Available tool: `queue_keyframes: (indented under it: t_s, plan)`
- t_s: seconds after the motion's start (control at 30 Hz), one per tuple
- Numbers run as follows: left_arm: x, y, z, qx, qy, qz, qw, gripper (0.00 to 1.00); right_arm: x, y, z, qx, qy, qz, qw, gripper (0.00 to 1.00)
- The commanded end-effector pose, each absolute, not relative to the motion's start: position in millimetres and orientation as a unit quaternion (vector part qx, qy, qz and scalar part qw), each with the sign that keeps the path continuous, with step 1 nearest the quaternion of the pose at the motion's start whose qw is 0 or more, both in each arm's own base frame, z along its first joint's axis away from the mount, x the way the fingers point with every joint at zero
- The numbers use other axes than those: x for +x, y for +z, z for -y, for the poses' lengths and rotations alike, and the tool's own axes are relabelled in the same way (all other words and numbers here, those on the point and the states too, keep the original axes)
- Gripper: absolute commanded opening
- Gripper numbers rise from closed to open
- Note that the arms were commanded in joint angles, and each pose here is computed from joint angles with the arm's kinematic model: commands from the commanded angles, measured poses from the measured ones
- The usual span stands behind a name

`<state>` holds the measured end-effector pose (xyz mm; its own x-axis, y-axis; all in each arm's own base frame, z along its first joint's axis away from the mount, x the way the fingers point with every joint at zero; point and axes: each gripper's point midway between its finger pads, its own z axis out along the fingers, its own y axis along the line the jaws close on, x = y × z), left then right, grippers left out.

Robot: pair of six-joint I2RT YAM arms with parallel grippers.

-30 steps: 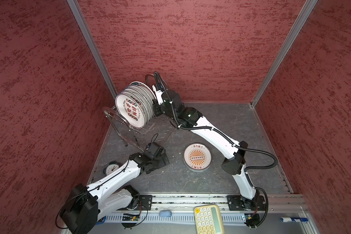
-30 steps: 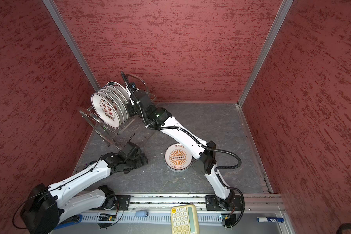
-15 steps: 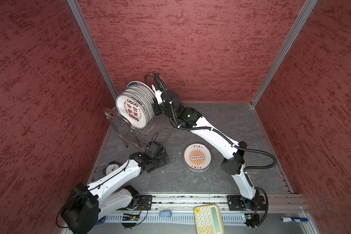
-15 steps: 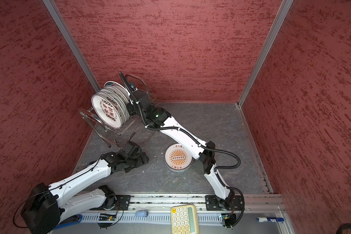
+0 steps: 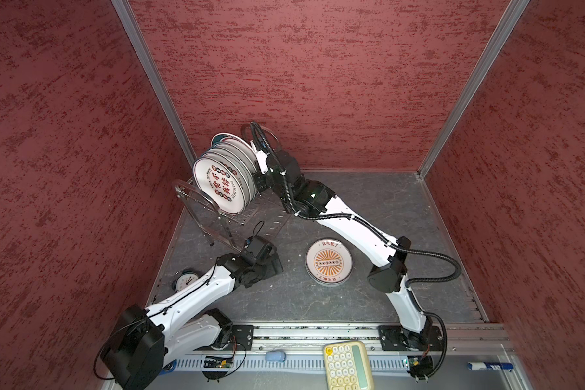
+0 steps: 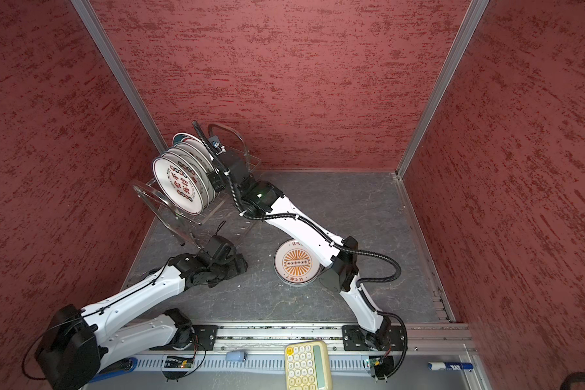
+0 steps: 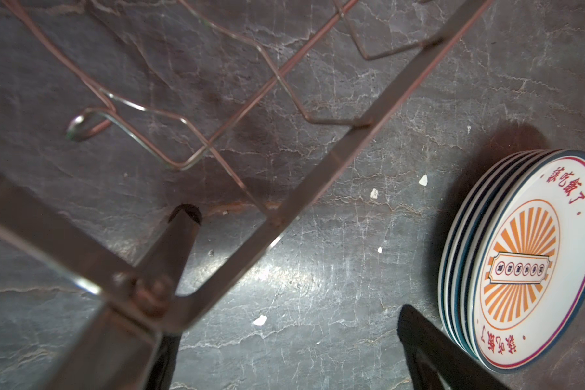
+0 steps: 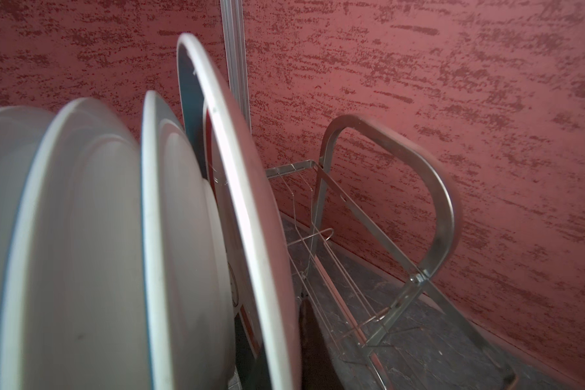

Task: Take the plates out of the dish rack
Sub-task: 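Lift the green-rimmed plate up out of the rack with the right gripper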

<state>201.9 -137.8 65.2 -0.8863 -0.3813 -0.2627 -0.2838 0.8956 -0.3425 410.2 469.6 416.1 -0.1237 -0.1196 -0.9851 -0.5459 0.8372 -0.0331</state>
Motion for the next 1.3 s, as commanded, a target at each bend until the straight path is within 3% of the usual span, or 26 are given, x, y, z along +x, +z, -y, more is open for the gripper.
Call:
queue_keyframes:
  t_s: [0.0, 0.77, 1.27]
  plan:
    - [209.2, 76.2, 141.2, -0.171, -0.159, -0.956, 0.177, 0.99, 408.4, 491.6, -435.2, -0.166, 0.161, -0.680, 0.696, 0.00]
    - [209.6, 80.1, 143.8, -0.168, -0.167, -0.955, 0.179, 0.99, 403.2, 554.4, -387.9, -0.107, 0.097, -0.627, 0.765, 0.00]
    - [211.2, 99.3, 164.0, -0.133, -0.189, -0.952, 0.201, 0.99, 394.2, 572.3, -291.8, -0.034, 0.006, -0.649, 0.760, 0.00]
